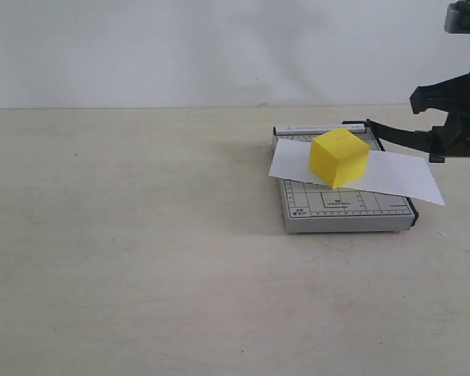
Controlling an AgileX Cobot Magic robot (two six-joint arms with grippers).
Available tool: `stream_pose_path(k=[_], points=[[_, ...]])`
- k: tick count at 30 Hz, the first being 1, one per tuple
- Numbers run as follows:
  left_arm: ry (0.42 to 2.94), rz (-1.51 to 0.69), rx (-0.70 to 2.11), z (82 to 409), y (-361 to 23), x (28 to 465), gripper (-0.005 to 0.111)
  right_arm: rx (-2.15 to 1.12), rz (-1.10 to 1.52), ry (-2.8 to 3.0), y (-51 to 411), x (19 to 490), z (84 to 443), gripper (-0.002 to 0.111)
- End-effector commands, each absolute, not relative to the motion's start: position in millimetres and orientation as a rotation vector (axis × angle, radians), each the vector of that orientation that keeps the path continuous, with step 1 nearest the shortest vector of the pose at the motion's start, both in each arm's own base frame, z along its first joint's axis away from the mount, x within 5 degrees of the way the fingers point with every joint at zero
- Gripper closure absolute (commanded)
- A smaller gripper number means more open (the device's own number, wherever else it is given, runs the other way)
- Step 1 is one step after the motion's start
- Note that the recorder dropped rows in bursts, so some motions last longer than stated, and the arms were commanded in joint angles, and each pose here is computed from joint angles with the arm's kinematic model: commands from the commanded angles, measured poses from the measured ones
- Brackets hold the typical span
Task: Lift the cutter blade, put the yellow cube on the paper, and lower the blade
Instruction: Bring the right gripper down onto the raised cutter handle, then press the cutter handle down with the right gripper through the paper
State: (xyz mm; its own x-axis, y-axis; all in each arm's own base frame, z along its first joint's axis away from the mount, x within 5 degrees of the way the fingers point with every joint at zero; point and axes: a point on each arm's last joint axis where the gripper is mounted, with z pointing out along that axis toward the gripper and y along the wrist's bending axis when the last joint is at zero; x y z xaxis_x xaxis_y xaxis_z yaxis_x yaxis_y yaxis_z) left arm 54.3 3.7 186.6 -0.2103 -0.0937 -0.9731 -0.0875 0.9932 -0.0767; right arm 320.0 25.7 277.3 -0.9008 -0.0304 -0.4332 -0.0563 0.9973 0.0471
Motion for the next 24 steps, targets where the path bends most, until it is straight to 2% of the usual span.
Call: stream_pose_path(k=[1,8,18,24], points=[[1.770,0.006,-0.113,187,4,54,0.102,-0.060,0.087,2.698,26,318,280,0.109],[1.770,0.006,-0.113,187,4,54,0.102,-0.055,0.090,2.655,26,320,276,0.109],[1.770,0.006,-0.113,187,4,54,0.102,-0.035,0.102,2.714,25,295,213,0.109],[1.770,0.006,-0.113,187,4,54,0.102,-0.060,0.099,2.760,24,278,187,0.109]])
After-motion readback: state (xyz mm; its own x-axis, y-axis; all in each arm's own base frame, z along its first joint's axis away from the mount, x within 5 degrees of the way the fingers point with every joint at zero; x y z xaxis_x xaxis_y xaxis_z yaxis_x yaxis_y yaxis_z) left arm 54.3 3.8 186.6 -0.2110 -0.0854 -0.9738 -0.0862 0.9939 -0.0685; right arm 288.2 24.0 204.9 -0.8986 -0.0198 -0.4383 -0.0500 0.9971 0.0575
